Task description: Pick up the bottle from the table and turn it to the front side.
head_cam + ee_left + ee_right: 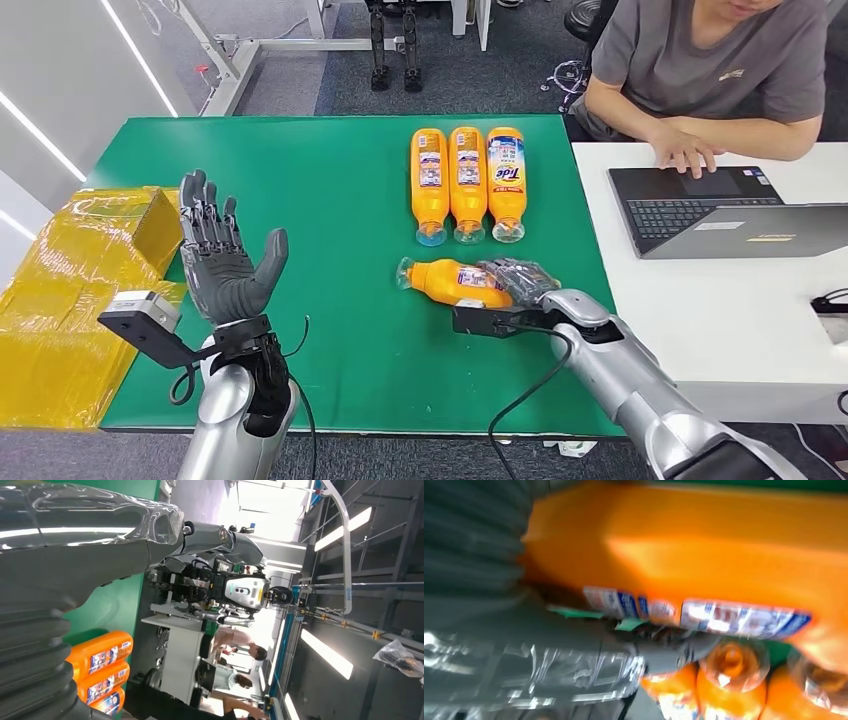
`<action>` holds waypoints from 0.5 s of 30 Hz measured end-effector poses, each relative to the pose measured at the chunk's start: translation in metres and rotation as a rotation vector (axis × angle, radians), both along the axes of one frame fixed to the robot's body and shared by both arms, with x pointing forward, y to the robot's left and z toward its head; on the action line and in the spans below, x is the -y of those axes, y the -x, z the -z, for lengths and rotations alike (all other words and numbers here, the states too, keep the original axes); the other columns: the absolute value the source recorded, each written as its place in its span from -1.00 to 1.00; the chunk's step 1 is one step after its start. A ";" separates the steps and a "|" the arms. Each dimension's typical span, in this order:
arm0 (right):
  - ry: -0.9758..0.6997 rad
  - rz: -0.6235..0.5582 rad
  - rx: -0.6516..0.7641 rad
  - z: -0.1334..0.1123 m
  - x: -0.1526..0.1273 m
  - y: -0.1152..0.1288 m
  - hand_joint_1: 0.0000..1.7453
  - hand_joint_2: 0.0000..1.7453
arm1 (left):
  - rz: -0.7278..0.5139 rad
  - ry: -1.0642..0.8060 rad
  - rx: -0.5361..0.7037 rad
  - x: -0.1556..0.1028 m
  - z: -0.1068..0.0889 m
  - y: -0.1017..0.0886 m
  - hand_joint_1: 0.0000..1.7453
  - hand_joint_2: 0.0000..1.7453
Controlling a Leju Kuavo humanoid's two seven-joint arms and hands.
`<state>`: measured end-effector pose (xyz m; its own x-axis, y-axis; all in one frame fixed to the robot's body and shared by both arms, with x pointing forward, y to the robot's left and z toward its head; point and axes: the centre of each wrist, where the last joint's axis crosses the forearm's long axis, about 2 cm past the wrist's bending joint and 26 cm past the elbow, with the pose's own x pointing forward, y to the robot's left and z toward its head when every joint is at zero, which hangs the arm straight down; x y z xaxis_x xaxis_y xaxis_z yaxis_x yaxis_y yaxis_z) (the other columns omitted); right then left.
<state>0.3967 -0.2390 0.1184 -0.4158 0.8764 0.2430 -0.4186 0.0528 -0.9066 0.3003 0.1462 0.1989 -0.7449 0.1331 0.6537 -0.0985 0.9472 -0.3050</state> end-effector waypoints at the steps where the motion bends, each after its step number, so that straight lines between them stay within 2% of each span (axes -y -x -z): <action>1: 0.001 0.000 0.003 0.000 0.001 -0.001 1.00 1.00 | -0.001 0.000 0.000 0.000 0.000 0.000 -1.00 1.00; 11: -0.040 0.012 0.048 0.001 -0.003 -0.002 1.00 1.00 | -0.011 0.001 -0.002 0.000 0.000 0.000 -1.00 1.00; 15: -0.157 0.039 0.193 0.004 -0.012 0.004 1.00 1.00 | -0.021 -0.007 -0.009 -0.001 0.002 0.002 -1.00 1.00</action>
<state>0.3930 -0.2272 0.1142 -0.4343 0.8504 0.2969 -0.2335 0.2121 -0.9490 0.2984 0.1467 0.1967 -0.7417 0.1129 0.6612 -0.1207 0.9472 -0.2972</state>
